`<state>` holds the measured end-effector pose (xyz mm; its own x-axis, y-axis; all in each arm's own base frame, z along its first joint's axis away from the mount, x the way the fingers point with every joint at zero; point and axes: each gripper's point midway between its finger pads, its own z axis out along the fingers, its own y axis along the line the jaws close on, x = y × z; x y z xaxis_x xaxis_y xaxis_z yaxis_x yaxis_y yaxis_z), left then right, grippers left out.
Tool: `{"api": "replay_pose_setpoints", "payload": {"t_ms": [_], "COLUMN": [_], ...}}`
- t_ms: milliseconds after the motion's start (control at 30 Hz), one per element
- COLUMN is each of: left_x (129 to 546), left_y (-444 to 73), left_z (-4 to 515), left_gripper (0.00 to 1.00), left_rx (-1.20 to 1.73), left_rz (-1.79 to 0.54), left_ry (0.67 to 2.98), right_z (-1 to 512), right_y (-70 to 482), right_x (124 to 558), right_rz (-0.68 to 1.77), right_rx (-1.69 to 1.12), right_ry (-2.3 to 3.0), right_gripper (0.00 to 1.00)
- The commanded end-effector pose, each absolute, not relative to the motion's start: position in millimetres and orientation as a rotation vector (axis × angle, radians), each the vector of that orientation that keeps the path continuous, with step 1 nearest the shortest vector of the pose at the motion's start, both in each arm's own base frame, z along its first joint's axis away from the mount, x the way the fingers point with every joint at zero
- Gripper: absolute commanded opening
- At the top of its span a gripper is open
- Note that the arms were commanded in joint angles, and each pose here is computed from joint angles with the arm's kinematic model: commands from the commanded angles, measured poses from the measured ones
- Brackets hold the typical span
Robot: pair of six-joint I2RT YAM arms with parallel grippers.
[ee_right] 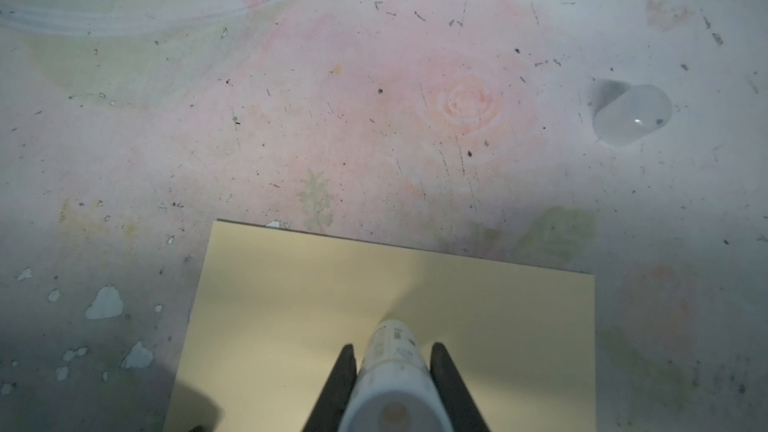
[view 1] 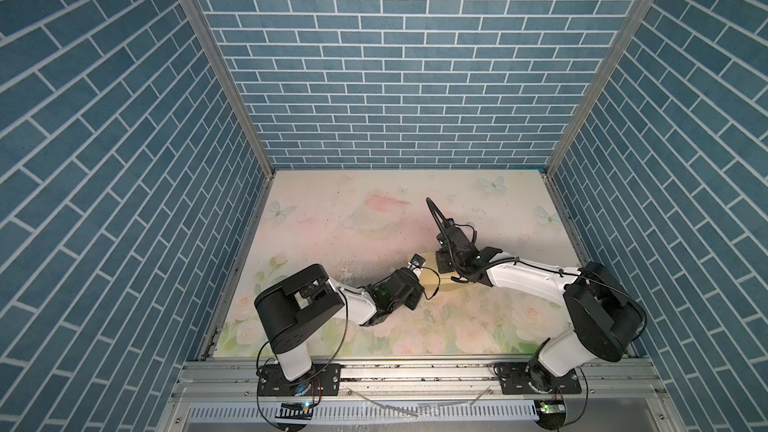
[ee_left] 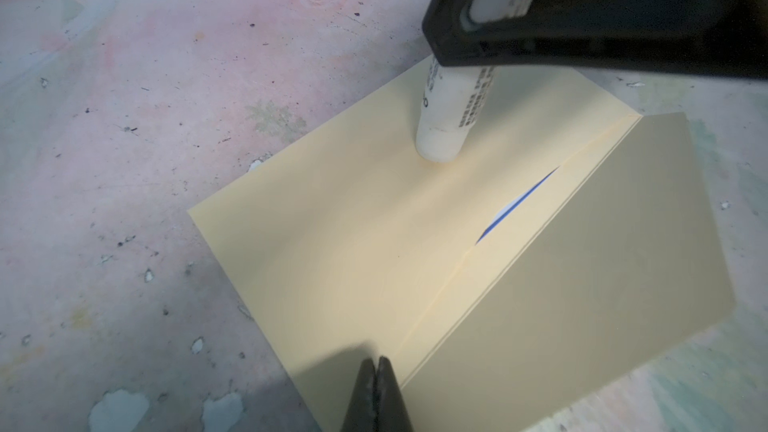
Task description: Place the letter into the envelope and seal it
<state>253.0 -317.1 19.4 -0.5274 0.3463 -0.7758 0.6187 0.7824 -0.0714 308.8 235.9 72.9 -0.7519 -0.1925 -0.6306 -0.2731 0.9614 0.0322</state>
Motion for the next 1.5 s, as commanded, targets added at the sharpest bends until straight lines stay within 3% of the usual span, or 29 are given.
{"api": "replay_pose_setpoints", "payload": {"t_ms": [0, 167, 400, 567, 1100, 1467], "left_x": [235, 246, 282, 291, 286, 282], "left_y": [-299, -309, -320, -330, -350, -317], "left_z": [-16, 14, 75, 84, 25, -14], "left_gripper": [0.0, 0.0, 0.0, 0.0, 0.0, 0.0], "left_rx": [0.81, 0.758, 0.573, 0.557, 0.411, 0.278], "left_rz": [-0.352, -0.425, -0.778, -0.863, -0.995, -0.715], "left_ry": [2.294, 2.238, 2.189, 2.211, 2.545, 2.756], "right_z": [48, 45, 43, 46, 47, 45], "right_y": [190, 210, 227, 240, 250, 233], "right_x": [294, 293, 293, 293, 289, 285], "right_rz": [-0.033, 0.089, 0.178, 0.246, 0.236, 0.145], "right_rx": [-0.286, -0.336, -0.418, -0.474, -0.549, -0.539], "right_ry": [2.54, 2.548, 2.537, 2.512, 2.491, 2.512], "right_gripper": [0.0, 0.0, 0.0, 0.0, 0.0, 0.0]}}
